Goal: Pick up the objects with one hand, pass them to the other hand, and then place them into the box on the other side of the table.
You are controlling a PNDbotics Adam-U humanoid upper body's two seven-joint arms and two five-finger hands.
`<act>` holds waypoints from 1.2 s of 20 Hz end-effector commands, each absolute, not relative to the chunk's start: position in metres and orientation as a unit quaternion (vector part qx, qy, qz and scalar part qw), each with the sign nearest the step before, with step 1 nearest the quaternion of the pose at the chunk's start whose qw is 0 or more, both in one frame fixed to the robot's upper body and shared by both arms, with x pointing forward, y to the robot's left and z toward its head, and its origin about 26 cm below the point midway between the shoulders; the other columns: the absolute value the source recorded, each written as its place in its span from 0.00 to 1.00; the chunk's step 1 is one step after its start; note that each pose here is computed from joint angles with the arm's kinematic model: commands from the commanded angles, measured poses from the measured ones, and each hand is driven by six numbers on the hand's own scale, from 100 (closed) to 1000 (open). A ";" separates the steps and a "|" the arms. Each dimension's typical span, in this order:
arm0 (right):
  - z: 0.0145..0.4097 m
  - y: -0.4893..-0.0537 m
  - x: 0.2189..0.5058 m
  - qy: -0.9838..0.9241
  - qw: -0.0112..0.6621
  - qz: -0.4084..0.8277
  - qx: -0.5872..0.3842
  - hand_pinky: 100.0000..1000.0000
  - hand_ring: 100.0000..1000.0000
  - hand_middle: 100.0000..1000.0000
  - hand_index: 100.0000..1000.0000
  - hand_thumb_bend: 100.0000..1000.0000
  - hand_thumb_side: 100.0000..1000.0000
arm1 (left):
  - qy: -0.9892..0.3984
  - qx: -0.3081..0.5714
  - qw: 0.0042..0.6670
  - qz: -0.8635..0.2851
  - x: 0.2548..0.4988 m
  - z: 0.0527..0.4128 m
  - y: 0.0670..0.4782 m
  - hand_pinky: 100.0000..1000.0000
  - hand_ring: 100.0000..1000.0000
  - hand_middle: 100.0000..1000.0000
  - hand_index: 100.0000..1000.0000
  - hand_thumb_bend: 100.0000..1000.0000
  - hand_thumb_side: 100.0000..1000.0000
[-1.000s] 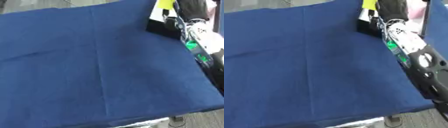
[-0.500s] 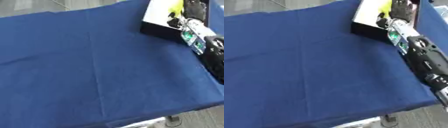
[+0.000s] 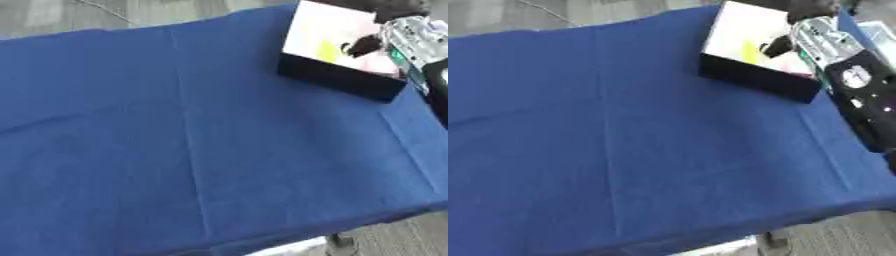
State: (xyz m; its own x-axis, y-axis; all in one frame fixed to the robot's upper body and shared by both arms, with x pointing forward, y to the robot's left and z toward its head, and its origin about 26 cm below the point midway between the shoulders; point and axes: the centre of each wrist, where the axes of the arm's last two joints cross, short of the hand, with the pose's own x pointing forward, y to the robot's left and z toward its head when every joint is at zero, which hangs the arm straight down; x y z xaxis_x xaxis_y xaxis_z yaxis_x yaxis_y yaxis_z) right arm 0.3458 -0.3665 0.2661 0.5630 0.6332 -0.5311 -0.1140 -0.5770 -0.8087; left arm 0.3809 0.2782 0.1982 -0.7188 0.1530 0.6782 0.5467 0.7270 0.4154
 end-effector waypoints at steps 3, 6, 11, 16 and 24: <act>0.300 -0.307 0.302 -0.248 0.251 0.390 -0.851 1.00 0.85 1.00 1.00 0.31 0.00 | -0.879 -0.184 0.315 -0.307 0.376 0.203 0.283 0.66 0.51 0.47 0.63 0.00 0.72; 0.282 -0.271 0.304 -0.357 0.145 0.378 -0.842 1.00 0.85 0.98 1.00 0.34 0.00 | -0.879 -0.184 0.325 -0.297 0.376 0.198 0.282 0.66 0.51 0.47 0.62 0.00 0.72; 0.238 -0.221 0.305 -0.511 0.099 0.388 -0.760 1.00 0.88 0.97 1.00 0.27 0.00 | -0.874 -0.183 0.340 -0.296 0.375 0.188 0.281 0.65 0.50 0.47 0.62 0.00 0.74; 0.203 -0.195 0.296 -0.588 0.153 0.421 -0.674 0.94 0.90 0.96 1.00 0.27 0.00 | -0.862 -0.192 0.362 -0.298 0.373 0.172 0.275 0.65 0.50 0.47 0.62 0.00 0.78; 0.194 -0.185 0.292 -0.635 0.170 0.425 -0.622 0.91 0.91 0.96 0.97 0.21 0.00 | -0.847 -0.202 0.389 -0.300 0.368 0.154 0.265 0.65 0.50 0.46 0.61 0.00 0.82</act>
